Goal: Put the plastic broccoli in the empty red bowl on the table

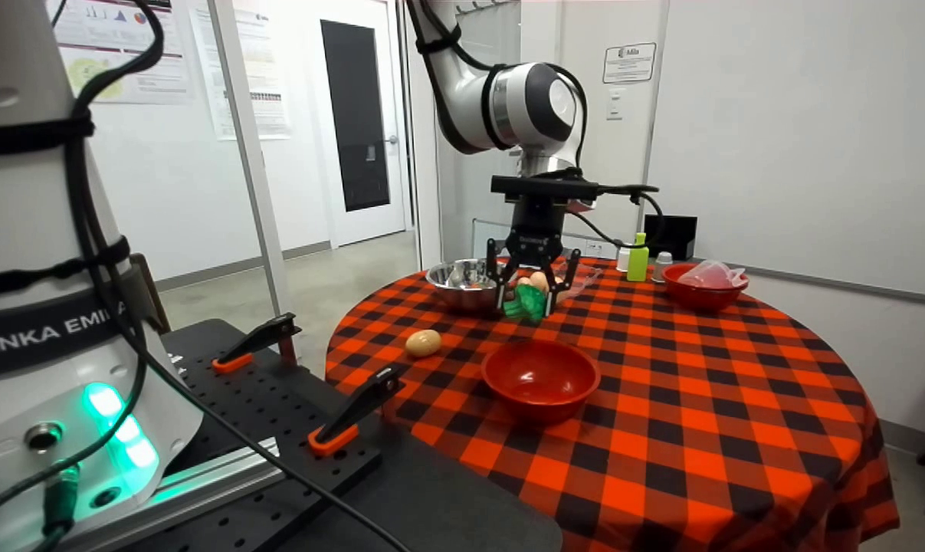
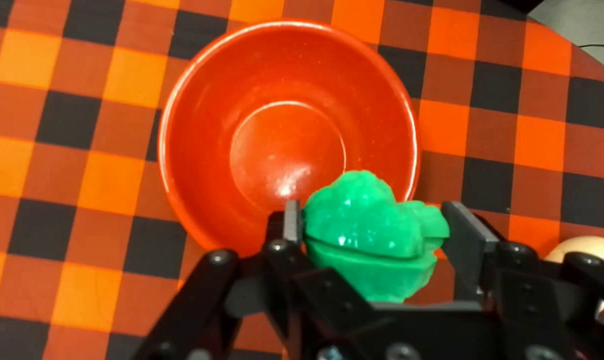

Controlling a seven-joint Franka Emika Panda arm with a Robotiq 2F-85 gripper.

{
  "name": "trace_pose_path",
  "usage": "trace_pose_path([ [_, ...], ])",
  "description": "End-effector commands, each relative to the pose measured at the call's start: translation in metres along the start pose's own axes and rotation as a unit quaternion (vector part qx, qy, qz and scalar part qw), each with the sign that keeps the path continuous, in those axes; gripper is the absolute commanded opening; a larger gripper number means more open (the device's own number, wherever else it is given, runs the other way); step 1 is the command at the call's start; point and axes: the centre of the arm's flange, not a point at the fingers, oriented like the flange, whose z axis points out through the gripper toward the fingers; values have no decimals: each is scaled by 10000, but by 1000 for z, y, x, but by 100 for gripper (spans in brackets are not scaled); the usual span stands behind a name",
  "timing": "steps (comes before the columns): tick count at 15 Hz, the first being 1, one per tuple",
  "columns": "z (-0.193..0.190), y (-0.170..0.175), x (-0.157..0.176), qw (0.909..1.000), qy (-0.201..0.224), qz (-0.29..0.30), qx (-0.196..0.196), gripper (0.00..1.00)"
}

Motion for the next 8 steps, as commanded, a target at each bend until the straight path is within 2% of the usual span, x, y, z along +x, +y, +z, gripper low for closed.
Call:
trace_pose_path([
  [1,25,8,-30,9967,196,664,431,52],
  [3,44,14,-35,9897,457,1171,692,52],
  [5,56,18,-37,9806,686,1659,782,54],
  [8,73,22,-34,9657,883,2267,908,46],
])
